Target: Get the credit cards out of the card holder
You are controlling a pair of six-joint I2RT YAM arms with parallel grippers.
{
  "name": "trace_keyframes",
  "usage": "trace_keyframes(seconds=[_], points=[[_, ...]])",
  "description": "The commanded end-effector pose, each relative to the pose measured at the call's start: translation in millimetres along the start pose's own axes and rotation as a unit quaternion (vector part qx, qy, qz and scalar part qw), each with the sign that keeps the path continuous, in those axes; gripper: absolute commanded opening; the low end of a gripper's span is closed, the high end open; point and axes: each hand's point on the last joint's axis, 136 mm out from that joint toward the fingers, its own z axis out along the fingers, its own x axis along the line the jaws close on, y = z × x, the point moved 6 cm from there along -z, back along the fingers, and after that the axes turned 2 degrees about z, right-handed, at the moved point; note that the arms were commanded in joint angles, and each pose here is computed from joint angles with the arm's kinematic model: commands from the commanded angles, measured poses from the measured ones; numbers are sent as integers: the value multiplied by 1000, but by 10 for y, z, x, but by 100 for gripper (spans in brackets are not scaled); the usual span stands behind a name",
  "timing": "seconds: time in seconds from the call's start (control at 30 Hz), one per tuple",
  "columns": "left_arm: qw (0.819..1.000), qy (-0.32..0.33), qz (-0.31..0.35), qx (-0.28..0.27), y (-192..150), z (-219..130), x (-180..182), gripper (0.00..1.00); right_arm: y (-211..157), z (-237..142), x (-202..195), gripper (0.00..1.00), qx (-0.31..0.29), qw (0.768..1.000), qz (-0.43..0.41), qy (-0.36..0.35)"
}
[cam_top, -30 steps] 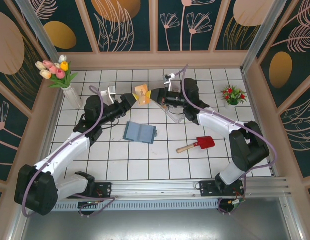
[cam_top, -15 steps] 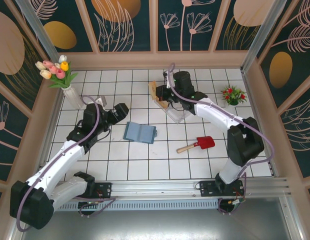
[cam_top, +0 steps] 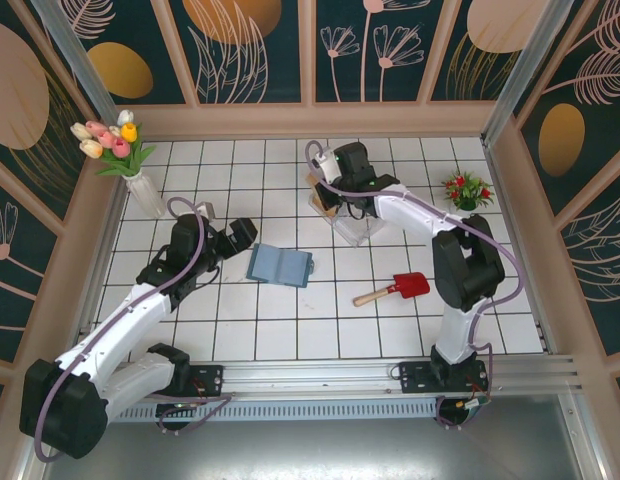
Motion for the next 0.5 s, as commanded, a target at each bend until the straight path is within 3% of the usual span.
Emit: trace_keyframes(seconds=[0.0,0.47], points=[[1000,1,12,1,-29,-11,38,98,6,44,-126,0,23,999,-36,-16],[1000,-3,6,-1,-33,49,44,99,-138,244,-157,0,62,997,-43,2]])
